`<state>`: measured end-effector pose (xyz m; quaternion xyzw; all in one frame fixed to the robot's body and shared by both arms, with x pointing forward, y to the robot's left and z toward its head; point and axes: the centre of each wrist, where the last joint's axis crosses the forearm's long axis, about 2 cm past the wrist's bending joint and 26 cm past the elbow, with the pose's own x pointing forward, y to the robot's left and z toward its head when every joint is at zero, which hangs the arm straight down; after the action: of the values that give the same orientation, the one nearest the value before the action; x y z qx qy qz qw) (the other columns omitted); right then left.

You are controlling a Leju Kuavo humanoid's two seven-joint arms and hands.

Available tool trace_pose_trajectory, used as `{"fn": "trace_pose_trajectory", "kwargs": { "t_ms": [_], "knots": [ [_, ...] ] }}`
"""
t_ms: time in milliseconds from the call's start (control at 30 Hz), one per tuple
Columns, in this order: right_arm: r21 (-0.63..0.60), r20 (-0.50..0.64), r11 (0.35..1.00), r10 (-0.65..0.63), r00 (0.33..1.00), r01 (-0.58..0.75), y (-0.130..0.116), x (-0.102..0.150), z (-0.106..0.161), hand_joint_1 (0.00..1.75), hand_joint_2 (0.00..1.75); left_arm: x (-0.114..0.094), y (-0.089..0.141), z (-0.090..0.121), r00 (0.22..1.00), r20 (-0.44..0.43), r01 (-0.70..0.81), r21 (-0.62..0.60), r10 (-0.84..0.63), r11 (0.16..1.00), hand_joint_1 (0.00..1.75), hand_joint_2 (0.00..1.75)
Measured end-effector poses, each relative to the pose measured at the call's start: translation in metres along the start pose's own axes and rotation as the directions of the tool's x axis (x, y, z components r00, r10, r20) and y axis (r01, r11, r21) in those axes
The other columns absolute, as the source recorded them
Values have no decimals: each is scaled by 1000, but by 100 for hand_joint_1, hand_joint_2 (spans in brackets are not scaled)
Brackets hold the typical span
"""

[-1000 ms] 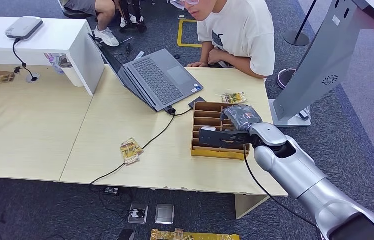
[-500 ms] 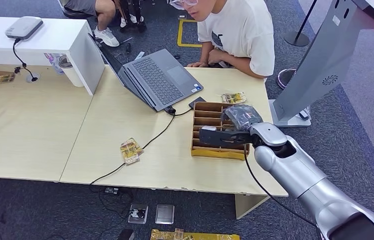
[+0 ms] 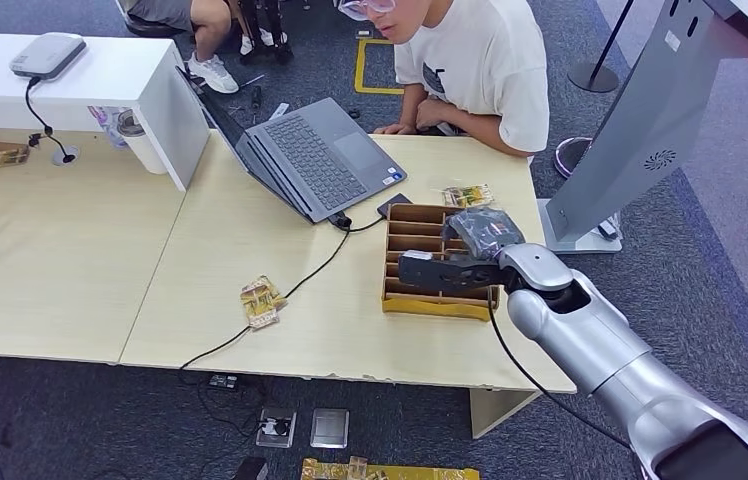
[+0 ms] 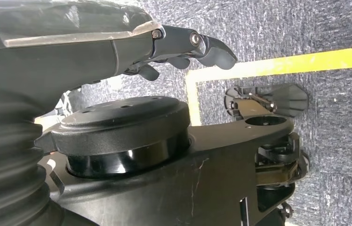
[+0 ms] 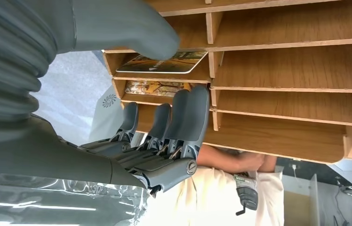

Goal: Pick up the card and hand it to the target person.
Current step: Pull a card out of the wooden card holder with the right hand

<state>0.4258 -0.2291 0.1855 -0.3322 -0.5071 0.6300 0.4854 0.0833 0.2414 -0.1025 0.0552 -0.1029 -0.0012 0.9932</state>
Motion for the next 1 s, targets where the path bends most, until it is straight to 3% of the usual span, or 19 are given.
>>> {"fn": "trace_pose_trajectory", "kwargs": {
  "t_ms": [1000],
  "knots": [
    [-29,-27,1000,9,1000,-9,9,-5,-1,93,175,2,0,0,1000,2,2,-1,-2,1000,0,175]
  ]
}}
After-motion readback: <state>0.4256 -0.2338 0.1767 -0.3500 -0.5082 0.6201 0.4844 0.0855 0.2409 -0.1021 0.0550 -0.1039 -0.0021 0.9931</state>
